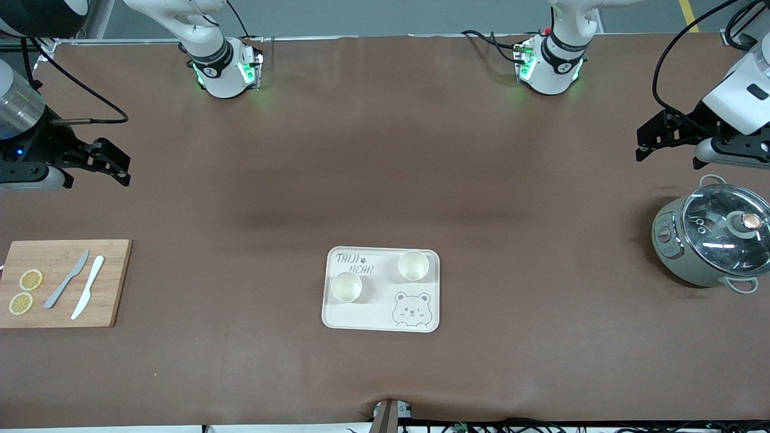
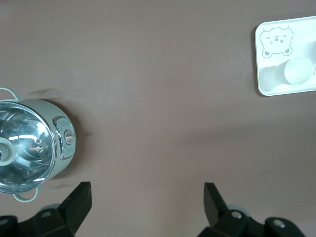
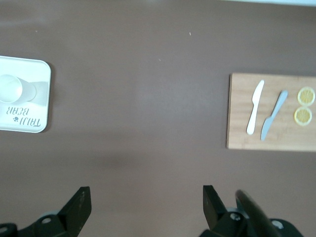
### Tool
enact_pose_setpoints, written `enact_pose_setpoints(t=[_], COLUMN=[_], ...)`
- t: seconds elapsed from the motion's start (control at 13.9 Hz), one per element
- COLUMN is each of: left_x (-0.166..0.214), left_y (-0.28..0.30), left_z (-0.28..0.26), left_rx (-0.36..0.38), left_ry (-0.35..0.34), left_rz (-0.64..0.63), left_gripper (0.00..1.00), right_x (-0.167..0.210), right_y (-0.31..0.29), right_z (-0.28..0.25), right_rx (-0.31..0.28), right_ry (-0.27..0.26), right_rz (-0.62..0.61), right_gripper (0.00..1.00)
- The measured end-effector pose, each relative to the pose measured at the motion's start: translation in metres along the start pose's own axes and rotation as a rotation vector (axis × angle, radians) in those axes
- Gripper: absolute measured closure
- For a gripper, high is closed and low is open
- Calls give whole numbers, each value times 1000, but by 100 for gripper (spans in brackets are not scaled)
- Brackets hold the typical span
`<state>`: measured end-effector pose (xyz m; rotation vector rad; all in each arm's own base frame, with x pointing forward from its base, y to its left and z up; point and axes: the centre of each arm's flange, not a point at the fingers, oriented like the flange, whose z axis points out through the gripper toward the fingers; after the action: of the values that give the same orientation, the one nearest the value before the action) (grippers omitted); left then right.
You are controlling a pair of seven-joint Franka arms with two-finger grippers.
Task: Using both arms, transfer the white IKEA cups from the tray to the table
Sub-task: 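Move the left gripper over the white cup on the tray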
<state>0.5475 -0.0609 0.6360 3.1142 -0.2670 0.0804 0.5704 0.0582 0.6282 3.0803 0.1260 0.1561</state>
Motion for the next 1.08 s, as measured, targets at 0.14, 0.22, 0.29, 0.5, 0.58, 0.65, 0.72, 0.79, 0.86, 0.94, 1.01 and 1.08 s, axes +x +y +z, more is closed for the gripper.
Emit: enact_pose_setpoints(t=[0.14,0.22,0.29,0.5,0.58,0.65,0.72,0.79,0.86,0.94,1.01,1.08], left_x=[0,0,0,0,0,0,0,-1,-1,-1,0,2], left_y=[0,0,0,0,0,0,2,7,14,21,28,37], left_z=[0,0,0,0,0,0,1,1,0,-1,-2,-1], left_rx=[0,0,0,0,0,0,-1,-1,-1,-2,-2,-4], left_ry=[0,0,0,0,-1,-2,-7,-12,-13,-13,-13,-16], left_rz=[0,0,1,1,1,1,4,12,21,20,13,6], left_gripper=[0,0,0,0,0,0,0,0,0,0,0,0], right_x=[0,0,0,0,0,0,-1,-1,-1,-1,-1,-1], right_y=[-9,-15,-17,-14,-14,-15,-15,-15,-16,-16,-17,-17], right_z=[-1,-1,-2,-1,-1,-1,-1,-1,-1,-1,-1,0], right_rx=[-3,-6,-9,-11,-11,-11,-11,-11,-11,-11,-11,-11], right_ry=[6,7,7,6,4,2,0,0,0,0,-2,-6], right_rz=[-43,-56,-62,-63,-64,-65,-66,-66,-67,-68,-69,-70], right_gripper=[0,0,0,0,0,0,0,0,0,0,0,0])
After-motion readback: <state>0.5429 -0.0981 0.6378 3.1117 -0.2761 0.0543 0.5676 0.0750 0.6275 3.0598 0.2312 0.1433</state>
